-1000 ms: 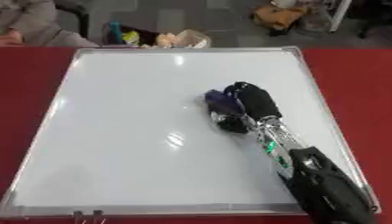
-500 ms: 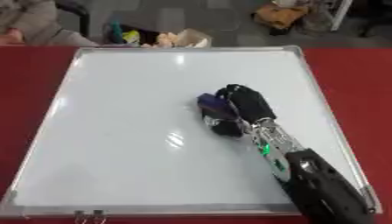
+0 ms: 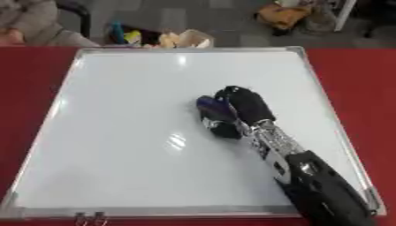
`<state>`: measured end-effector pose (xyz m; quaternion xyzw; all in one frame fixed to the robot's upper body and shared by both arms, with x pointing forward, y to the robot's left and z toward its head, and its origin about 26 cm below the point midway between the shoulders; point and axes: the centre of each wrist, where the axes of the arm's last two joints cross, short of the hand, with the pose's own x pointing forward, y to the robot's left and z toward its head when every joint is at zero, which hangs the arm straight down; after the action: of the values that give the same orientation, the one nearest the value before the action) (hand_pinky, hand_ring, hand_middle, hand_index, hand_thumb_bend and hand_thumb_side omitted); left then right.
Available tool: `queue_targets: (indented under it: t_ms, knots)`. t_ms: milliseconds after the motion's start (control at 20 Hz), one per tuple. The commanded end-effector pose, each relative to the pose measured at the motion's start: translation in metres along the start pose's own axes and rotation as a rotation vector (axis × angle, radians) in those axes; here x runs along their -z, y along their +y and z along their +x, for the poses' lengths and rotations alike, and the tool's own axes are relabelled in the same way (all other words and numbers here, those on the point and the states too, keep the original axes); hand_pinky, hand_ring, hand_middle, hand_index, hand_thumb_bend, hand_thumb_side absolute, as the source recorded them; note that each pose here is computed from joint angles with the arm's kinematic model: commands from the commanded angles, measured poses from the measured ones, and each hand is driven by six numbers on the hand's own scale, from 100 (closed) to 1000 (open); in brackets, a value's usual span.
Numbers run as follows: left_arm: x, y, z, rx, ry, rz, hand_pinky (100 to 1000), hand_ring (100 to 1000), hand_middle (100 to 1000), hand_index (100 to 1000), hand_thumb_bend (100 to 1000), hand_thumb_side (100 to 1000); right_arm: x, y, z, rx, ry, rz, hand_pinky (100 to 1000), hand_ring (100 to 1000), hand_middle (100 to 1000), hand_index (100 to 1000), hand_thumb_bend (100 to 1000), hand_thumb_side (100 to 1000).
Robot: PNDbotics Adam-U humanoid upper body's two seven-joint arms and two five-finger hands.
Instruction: Wipe the whiteboard clean with a brush.
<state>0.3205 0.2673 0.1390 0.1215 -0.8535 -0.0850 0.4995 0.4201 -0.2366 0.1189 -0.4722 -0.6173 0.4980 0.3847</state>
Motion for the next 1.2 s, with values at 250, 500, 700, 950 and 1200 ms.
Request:
queue_targets:
  t_ms: [250,500,700,950,1200]
  knots:
    - [0.003,0.003,0.006,0.003,-0.026,0.003,421,696,536,606,247,948,0.003,0.010,-0.013,0.005,0.080,0.028,607,709,617,780,201,794]
    - [0.003,0.003,0.006,0.003,-0.026,0.003,421,697,536,606,246,948,0.004,0.017,-0.023,0.014,0.140,0.033,606,709,617,782,196,791]
    - [0.003,0.003,0.006,0.003,-0.026,0.003,421,697,536,606,246,948,0.004,0.020,-0.027,0.014,0.160,0.032,606,709,617,782,196,791]
    - [0.003,0.003,0.006,0.004,-0.026,0.001,421,697,536,606,245,949,0.005,0.024,-0.045,0.017,0.269,0.035,609,710,616,787,189,783]
    - [0.002,0.004,0.006,0.005,-0.025,0.001,421,697,535,606,244,949,0.005,0.028,-0.060,0.018,0.365,0.024,609,709,614,791,182,784]
